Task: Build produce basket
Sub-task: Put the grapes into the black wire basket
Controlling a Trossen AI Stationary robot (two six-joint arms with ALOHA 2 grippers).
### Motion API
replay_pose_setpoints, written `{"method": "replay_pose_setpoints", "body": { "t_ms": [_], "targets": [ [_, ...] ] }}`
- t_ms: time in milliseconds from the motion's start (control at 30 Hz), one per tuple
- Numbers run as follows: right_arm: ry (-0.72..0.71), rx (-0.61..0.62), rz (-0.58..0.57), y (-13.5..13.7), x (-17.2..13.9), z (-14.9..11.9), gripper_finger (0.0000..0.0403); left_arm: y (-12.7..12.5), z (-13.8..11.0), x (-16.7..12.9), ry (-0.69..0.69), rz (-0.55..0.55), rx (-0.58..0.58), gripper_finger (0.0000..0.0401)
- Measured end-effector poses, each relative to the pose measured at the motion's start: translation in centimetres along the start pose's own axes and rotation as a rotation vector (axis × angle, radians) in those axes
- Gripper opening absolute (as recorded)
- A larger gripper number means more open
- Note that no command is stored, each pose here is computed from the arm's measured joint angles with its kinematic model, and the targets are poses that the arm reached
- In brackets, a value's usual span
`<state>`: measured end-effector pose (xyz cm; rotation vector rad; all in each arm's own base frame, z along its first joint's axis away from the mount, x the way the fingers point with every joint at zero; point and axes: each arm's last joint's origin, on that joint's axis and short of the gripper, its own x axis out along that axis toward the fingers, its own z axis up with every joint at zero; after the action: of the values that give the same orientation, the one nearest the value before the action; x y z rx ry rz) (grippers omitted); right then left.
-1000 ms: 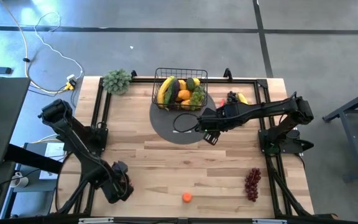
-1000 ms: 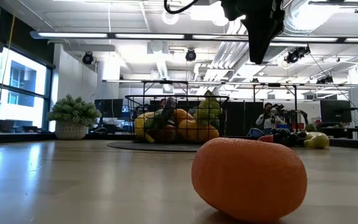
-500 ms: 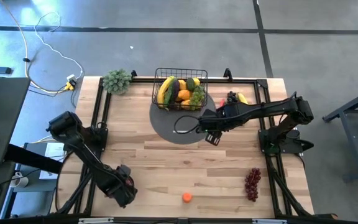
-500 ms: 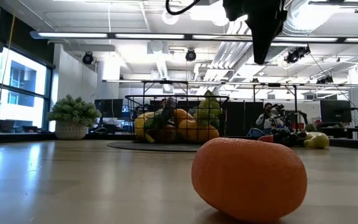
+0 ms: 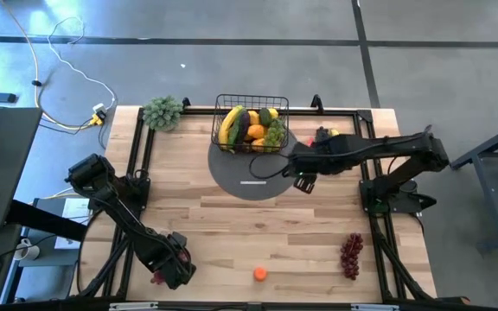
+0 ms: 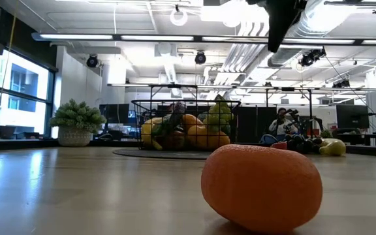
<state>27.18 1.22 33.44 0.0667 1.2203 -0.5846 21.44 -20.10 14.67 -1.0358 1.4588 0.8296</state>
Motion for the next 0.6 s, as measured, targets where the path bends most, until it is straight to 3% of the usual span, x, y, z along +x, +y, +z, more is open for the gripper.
{"method": "replay_pose_setpoints", "body": {
  "t_ms": [167, 333, 600],
  "targets": [
    [-0.055, 0.014, 0.015, -1.9, -1.4, -0.4, 0.0204, -1.0, 0.6, -0.6, -0.045, -0.122, -0.016, 0.0018],
    [-0.123, 0.046, -0.008, -4.0, -2.8, -0.8, 0.0204, -1.8, 2.2, -2.3, -0.148, -0.255, -0.045, 0.0016],
    [-0.175, 0.121, -0.013, -6.6, -4.0, -1.4, 0.0204, -2.3, 7.1, -5.7, -0.34, -0.362, -0.017, 0.0015]
  ]
}}
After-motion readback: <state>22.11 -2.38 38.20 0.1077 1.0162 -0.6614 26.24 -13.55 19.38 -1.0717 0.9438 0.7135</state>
